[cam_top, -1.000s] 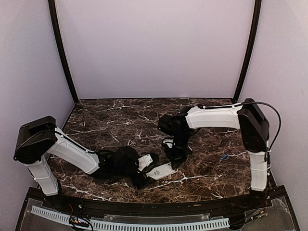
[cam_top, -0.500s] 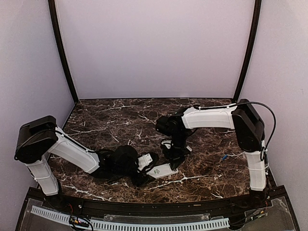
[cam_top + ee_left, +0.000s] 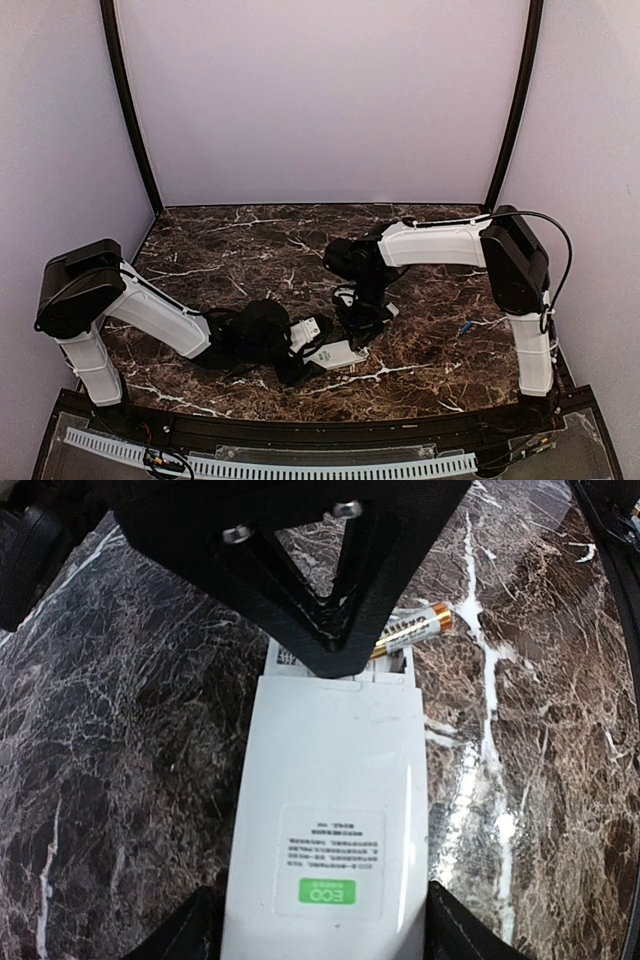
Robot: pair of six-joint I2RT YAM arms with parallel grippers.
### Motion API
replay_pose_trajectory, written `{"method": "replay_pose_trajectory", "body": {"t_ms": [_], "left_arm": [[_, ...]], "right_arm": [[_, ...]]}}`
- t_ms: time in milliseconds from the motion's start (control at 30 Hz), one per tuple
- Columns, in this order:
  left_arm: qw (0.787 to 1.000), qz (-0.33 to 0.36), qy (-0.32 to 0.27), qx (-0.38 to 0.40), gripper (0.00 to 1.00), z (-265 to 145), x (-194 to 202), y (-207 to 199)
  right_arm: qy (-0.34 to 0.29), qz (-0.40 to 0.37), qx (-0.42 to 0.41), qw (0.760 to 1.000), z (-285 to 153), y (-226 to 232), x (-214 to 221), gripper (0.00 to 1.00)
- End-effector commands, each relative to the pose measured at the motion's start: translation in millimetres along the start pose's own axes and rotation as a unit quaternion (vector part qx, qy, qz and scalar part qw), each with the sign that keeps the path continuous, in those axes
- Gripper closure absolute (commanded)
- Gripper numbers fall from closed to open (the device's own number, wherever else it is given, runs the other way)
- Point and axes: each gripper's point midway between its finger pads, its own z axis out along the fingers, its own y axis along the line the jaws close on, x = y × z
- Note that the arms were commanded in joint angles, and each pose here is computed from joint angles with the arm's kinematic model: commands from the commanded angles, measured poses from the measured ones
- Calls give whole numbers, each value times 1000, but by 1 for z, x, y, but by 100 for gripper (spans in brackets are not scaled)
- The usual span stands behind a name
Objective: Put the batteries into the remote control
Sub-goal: Place the battery in the battery compartment, then load the battery into the battery compartment.
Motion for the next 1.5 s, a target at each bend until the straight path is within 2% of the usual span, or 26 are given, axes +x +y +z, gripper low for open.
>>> {"method": "replay_pose_trajectory", "body": {"t_ms": [0, 200, 467, 667, 1000, 1467], "left_arm": [[999, -8, 53, 6, 32, 4, 30, -1], [998, -12, 54, 5, 32, 3, 32, 0], [998, -15, 56, 7, 32, 3, 34, 0], [998, -15, 58, 6, 32, 4, 36, 1], [998, -15, 60, 7, 32, 4, 35, 1], [998, -16, 64, 8, 32, 5, 38, 1]], "right_arm": [[-15, 2, -8, 1000, 9, 1, -10, 78], [-11, 3, -10, 1000, 5, 0, -2, 77], [-31, -1, 0, 1000, -23, 0, 6, 77], [-43, 8, -1, 999, -33, -4, 17, 81], [-30, 24, -25, 999, -12, -10, 31, 84], [-32, 19, -54, 998, -8, 0, 28, 85]]}}
